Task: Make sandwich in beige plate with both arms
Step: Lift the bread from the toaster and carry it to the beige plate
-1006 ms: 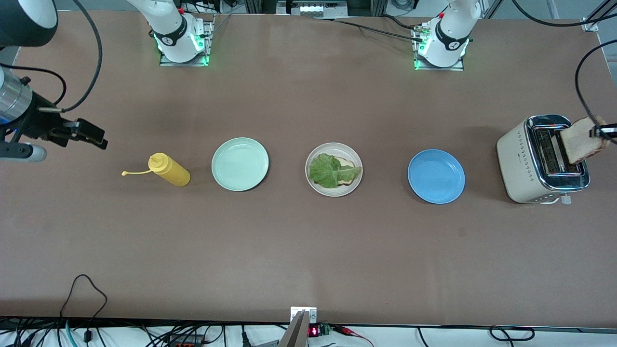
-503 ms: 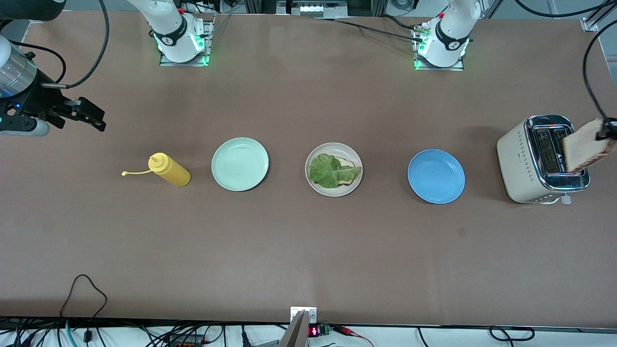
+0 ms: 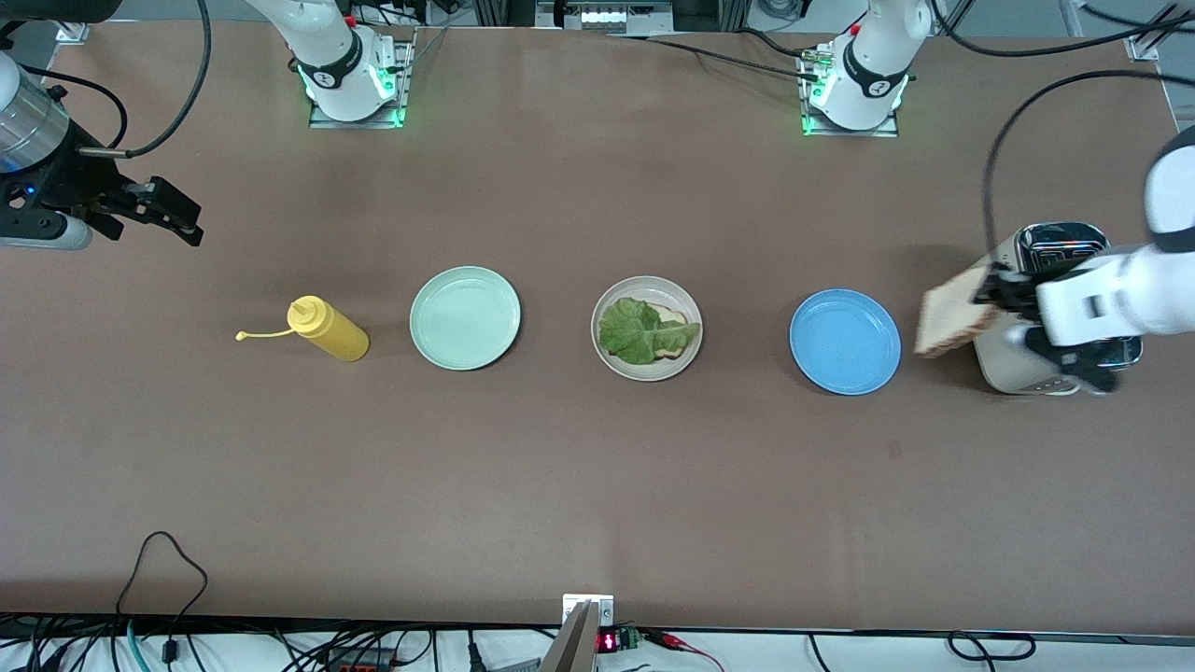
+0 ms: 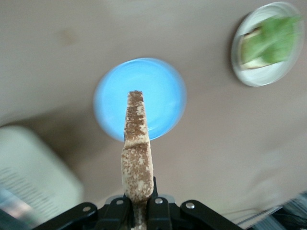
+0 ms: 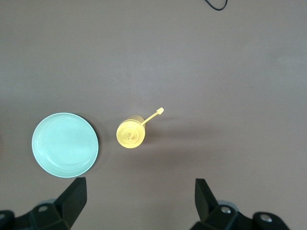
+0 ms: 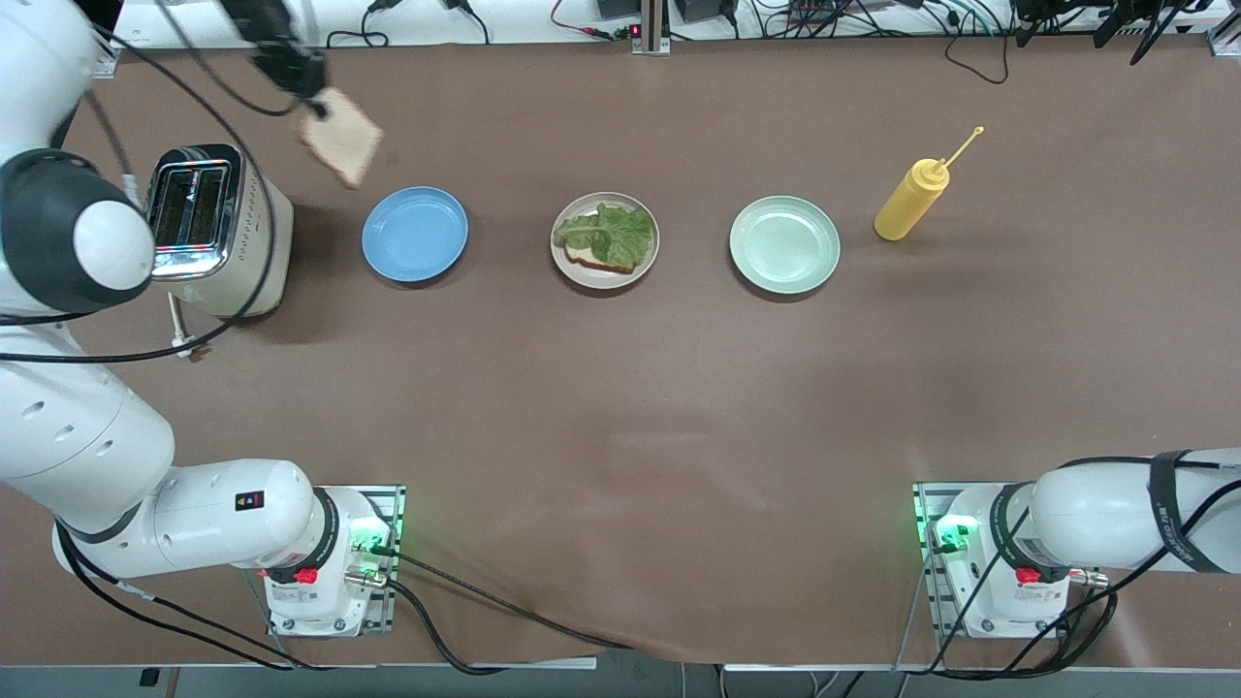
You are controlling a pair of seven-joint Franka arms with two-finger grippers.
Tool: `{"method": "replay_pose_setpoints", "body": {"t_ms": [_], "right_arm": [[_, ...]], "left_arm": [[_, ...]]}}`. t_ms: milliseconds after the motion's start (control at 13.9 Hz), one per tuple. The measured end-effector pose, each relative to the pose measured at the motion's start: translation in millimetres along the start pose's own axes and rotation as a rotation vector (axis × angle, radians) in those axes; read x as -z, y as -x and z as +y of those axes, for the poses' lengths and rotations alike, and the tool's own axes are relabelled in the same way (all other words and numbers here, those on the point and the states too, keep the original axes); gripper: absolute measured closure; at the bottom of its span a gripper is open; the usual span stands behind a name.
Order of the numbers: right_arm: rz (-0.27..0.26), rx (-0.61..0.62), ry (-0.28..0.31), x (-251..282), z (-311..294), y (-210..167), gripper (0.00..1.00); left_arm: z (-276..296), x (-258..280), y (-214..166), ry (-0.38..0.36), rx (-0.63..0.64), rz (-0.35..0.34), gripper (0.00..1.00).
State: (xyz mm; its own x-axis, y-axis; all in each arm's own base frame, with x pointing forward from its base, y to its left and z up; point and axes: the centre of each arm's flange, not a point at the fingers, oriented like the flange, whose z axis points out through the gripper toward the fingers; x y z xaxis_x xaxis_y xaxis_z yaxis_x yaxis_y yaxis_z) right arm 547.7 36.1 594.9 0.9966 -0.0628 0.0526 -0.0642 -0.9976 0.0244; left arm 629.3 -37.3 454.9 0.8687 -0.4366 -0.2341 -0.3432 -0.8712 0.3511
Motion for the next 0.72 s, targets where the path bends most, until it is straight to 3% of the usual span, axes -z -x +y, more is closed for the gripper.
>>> {"method": "replay_pose_setpoints", "body": {"t_ms": [216, 503, 719], "right_arm": [[-0.001, 0.000, 0.000, -0.2, 0.0, 0.0, 0.00], [0.002, -0.001, 0.000, 0.2, 0.3, -0.2, 0.00], [0.005, -0.010, 0.000, 1.4, 5.5, -1.1, 0.00]], "left_arm": [[57.0, -46.1, -48.8, 0.277, 0.036, 0.026, 0.89], [59.8, -115.5, -99.9, 0.681, 0.057, 0.102, 0.89], [58.8, -174.8, -119.0, 0.851, -0.018, 0.238, 0.89]]}}
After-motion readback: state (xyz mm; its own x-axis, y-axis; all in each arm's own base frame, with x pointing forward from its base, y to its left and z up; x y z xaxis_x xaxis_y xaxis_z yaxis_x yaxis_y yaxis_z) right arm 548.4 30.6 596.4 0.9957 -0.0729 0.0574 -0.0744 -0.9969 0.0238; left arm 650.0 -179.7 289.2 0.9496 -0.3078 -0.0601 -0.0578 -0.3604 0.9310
